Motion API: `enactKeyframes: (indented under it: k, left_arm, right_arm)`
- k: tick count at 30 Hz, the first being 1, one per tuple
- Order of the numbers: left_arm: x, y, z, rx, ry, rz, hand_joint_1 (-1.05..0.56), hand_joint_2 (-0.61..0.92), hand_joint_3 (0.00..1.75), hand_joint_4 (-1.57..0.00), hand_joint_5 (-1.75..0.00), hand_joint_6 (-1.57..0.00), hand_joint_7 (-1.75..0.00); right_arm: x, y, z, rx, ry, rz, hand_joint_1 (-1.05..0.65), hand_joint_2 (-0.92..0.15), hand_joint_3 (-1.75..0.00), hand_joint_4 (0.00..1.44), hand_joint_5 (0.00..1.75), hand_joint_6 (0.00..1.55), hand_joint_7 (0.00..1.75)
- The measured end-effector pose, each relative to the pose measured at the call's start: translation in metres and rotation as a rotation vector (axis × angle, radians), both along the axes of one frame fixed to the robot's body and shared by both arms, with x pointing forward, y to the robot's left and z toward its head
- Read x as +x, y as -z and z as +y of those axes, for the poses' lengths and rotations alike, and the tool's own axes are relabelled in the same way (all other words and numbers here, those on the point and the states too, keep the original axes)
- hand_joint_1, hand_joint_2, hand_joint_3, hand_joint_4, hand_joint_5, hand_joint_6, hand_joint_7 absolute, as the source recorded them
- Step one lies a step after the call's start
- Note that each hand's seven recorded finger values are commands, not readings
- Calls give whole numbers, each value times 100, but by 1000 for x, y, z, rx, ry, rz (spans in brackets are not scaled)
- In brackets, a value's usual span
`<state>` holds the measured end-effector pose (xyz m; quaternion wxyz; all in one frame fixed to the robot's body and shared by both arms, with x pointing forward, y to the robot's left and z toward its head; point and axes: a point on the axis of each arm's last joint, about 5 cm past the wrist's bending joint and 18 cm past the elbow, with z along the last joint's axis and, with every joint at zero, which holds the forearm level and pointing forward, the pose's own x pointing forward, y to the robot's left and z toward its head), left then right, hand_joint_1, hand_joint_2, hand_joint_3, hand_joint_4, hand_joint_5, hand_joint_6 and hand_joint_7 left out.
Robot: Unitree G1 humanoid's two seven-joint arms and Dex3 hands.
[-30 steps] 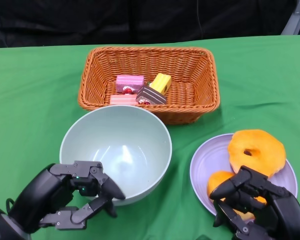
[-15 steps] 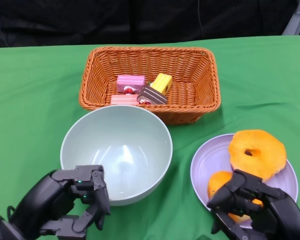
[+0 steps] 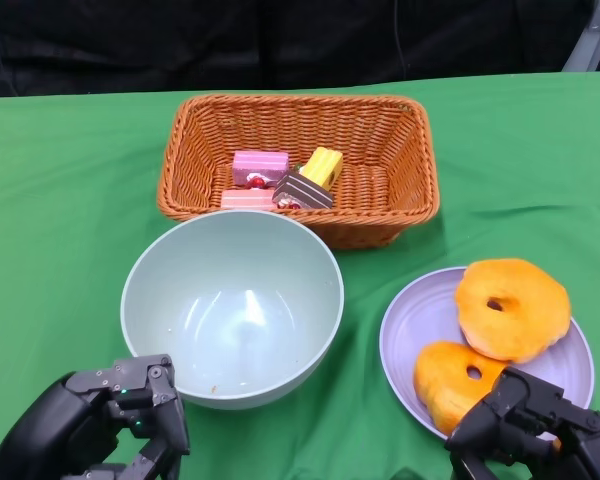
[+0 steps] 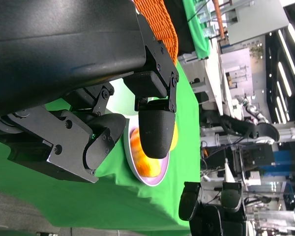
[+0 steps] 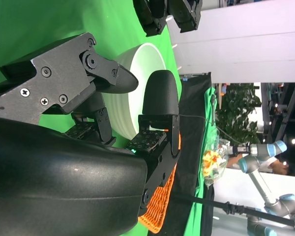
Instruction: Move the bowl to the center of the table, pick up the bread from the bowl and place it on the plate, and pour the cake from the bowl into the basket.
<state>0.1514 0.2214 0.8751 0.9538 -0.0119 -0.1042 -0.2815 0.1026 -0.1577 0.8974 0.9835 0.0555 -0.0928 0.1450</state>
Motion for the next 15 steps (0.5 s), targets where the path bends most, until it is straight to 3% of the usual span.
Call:
enactKeyframes:
  k: [15]
  left_arm:
    - [-1, 1, 2, 1, -19, 2, 3, 61, 115, -80, -170, -72, -145]
  right_arm:
    - [-5, 0, 0, 11, 6, 10, -11, -64, -85, 68, 162, 60, 135]
